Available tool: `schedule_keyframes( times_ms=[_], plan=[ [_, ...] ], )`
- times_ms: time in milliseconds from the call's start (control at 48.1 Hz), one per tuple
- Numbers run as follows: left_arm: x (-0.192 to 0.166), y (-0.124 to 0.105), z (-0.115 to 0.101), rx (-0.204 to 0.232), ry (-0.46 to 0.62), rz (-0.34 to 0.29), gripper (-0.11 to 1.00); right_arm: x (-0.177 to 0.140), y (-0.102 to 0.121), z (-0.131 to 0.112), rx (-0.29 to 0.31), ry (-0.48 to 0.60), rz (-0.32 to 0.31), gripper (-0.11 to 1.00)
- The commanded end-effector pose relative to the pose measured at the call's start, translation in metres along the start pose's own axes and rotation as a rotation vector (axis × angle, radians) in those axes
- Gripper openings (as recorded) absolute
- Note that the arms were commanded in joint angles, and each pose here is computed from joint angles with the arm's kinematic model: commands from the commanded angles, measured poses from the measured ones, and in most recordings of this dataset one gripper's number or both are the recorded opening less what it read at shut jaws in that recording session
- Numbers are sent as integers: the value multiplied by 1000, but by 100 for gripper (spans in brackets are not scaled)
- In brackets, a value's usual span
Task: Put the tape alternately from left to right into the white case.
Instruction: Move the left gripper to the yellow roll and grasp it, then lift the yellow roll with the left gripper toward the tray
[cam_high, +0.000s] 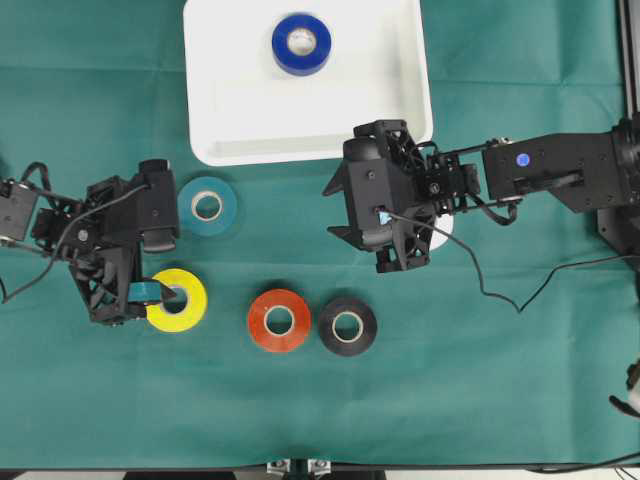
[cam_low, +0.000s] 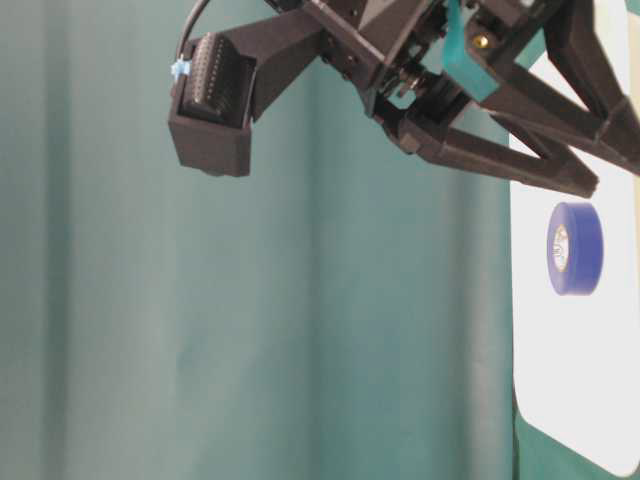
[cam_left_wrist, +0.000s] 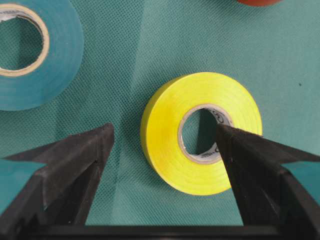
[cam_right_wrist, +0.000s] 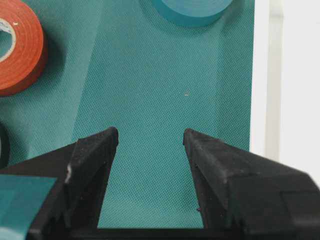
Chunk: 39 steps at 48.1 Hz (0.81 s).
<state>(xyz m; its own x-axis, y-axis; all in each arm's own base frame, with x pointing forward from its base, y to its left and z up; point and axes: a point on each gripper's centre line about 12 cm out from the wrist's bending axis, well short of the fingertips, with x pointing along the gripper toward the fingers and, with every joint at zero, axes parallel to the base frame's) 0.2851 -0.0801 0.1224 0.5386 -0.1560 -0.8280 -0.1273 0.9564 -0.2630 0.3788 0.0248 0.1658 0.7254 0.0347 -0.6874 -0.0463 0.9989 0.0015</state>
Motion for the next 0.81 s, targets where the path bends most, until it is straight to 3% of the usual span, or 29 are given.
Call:
schedule_keyframes(
  times_ms=[0,789],
  plan=[
    [2,-6,6,2,-12,-11,79,-4,1,7,-5,-28,4,65],
    [24,-4,0,12,53,21,79,-4,1,8,-3,-32,5,65]
  ],
)
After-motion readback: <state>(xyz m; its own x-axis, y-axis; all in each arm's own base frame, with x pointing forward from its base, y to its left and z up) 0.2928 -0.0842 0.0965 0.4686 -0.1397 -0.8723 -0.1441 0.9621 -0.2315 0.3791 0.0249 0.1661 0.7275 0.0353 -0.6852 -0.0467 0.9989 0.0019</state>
